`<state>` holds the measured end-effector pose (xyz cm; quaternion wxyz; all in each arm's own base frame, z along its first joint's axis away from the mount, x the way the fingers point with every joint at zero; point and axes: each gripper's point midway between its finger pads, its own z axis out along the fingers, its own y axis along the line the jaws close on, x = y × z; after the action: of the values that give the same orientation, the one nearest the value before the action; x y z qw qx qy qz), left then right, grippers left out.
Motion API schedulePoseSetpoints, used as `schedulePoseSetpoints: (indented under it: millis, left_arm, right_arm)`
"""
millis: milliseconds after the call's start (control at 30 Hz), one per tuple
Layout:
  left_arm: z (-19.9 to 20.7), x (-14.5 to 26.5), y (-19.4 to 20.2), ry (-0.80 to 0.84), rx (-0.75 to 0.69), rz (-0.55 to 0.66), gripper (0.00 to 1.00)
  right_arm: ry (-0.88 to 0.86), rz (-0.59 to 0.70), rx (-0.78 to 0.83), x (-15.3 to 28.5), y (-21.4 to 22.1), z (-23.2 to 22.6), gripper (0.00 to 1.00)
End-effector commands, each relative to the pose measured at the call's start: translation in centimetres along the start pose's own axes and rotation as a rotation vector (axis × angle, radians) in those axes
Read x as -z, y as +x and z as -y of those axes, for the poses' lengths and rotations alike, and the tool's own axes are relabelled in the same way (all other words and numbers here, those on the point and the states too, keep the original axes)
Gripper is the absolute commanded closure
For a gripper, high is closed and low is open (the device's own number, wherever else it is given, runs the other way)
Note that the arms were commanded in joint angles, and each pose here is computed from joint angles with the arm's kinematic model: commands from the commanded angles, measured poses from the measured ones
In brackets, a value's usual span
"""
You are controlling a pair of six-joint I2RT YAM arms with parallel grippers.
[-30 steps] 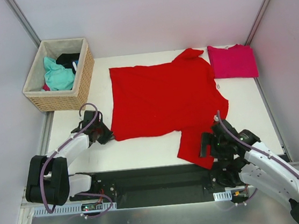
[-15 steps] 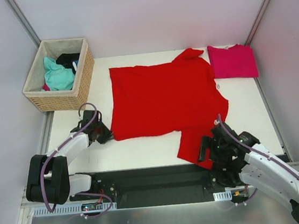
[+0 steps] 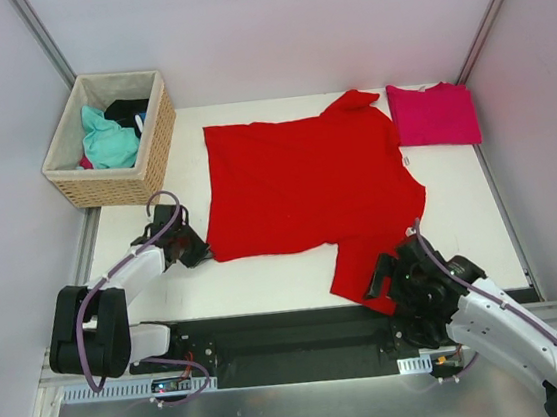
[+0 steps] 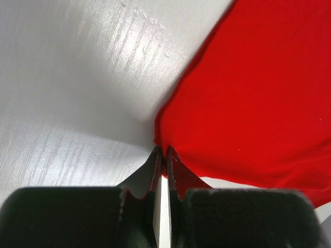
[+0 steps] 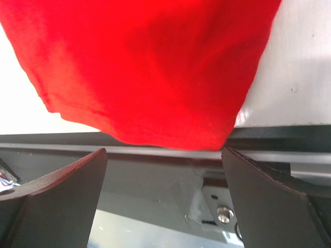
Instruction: Fold and stack the t-shirts
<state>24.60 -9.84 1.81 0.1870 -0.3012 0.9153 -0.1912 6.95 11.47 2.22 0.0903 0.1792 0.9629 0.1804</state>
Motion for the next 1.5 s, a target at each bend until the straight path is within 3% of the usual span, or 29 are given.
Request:
schedulePoseSetpoints:
  millis: [0,800,933,1233,1400,1467]
  left_arm:
    - [0.9,0.3,-1.0,0.027,-0.015,0.011,1.00]
    - [1.2,-0.1,-1.4,0.020,-0.006,-0.001,1.00]
    - [1.2,0.0,-1.5,0.022,-0.010,0.006,1.00]
    - [1.0,-0.1,-1.2,0.019,-0.010,-0.003,1.00]
    - [1.1,-0.1,-1.4,0.022,-0.009,-0.004,1.00]
    - [1.1,-0.1,-1.4,0.022,-0.009,-0.006,1.00]
  right_arm:
    - [-0.021,0.024,-0.052,-0.7,-0.5,-0.4,0.02]
    - [0.038,0.053,-0.066,-0.6,-1.9,1.3,0.05]
    - [0.047,0.060,-0.064,-0.6,-2.2,1.2,0.15]
    - [0.053,0.063,-0.066,-0.6,-2.4,1.1,0.65]
    - [0.055,0.063,-0.065,-0.6,-2.4,1.2,0.70]
    - [0.057,0.059,-0.064,-0.6,-2.3,1.2,0.76]
